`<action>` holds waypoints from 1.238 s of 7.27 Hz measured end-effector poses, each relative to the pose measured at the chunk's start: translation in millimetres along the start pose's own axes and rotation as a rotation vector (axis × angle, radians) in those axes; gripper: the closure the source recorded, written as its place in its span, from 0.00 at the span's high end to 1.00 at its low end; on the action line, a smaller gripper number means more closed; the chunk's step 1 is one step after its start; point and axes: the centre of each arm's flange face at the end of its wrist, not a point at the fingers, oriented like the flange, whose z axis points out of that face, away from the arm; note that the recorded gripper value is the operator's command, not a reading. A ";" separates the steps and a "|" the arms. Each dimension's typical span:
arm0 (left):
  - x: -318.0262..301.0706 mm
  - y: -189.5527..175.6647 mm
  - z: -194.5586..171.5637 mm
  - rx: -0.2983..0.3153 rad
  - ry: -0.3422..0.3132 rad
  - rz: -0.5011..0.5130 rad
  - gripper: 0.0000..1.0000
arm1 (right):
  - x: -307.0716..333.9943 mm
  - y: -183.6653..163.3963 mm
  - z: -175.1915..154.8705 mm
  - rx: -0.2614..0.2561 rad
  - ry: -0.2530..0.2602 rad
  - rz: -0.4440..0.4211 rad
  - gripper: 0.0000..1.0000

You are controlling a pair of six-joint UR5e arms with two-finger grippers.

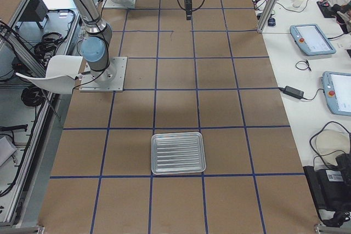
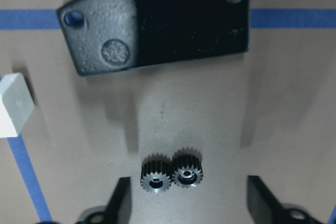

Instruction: Place bearing gear from tray to pile

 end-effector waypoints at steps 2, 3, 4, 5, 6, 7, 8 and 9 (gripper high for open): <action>33.8 -12.1 -60.5 0.058 -0.020 0.018 1.00 | -0.1 -0.1 -0.2 0.001 -0.001 0.000 1.00; 71.0 -20.3 -106.4 0.091 -0.031 0.025 0.98 | -0.3 -0.1 -0.2 0.002 -0.002 -0.001 1.00; 119.5 -21.8 -151.1 0.133 -0.045 0.060 1.00 | -0.3 0.2 -1.1 0.004 -0.001 -0.001 1.00; 170.3 -12.5 -188.1 0.183 -0.059 0.096 1.00 | -0.7 0.2 -3.0 0.008 0.001 -0.002 1.00; 216.0 6.2 -218.5 0.238 -0.053 0.106 1.00 | -1.8 -0.5 -5.4 0.013 -0.002 -0.004 1.00; 252.5 32.0 -242.6 0.277 -0.038 0.105 1.00 | -2.7 -1.1 -7.1 0.017 -0.006 -0.004 1.00; 278.0 58.5 -259.0 0.293 -0.031 0.111 1.00 | -3.6 -1.4 -8.1 0.020 -0.007 -0.005 1.00; 297.6 79.5 -268.2 0.299 -0.026 0.118 1.00 | -4.3 -1.6 -9.8 0.024 -0.007 -0.007 1.00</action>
